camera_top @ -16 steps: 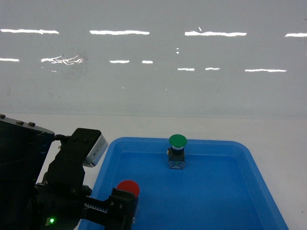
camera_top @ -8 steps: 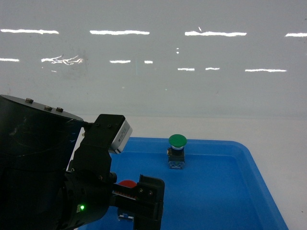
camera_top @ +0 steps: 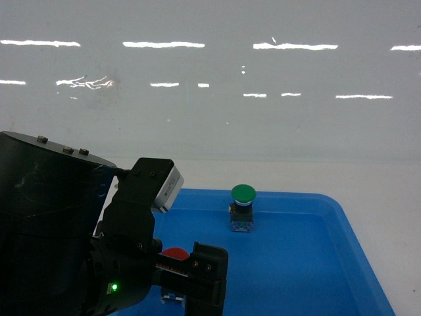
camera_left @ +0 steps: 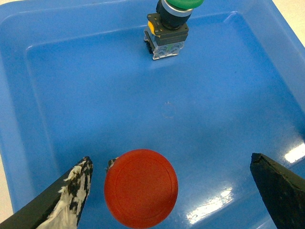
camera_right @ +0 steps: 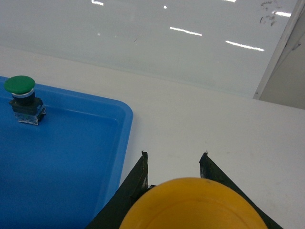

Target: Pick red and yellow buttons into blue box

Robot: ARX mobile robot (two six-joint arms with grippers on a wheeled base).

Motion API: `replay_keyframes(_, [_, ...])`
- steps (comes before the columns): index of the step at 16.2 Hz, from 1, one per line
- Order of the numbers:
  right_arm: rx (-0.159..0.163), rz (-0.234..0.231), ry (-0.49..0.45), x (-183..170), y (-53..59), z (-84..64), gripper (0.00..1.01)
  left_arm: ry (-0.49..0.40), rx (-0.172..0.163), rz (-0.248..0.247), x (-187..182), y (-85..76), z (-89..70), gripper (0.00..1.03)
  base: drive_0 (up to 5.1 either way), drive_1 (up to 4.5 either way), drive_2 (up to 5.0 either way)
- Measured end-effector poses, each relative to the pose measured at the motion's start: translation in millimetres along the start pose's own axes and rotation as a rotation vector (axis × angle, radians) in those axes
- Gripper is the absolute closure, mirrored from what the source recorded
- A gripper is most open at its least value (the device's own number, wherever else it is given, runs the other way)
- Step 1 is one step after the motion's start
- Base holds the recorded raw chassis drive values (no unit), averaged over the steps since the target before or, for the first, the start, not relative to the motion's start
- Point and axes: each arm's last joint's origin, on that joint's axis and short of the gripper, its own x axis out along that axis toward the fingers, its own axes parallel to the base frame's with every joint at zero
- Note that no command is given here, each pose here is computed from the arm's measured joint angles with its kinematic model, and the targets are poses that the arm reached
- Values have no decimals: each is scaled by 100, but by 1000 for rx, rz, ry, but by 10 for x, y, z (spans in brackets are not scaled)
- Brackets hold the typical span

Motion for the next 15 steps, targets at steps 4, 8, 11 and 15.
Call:
replay_keyframes(4, [0, 0, 0, 0, 0, 0, 73, 0, 1, -1, 0, -1, 0, 5, 0, 0, 0])
replay_keyframes(8, [0, 0, 0, 0, 0, 0, 73, 1, 9, -4, 67, -25, -15, 5, 0, 0, 0])
replay_keyframes(11, [0, 0, 0, 0, 0, 0, 73, 23, 3, 15, 168, 46, -103, 5, 0, 0, 0])
replay_keyframes(15, [0, 0, 0, 0, 0, 0, 73, 50, -2, 50, 290, 206, -180, 5, 0, 0, 0])
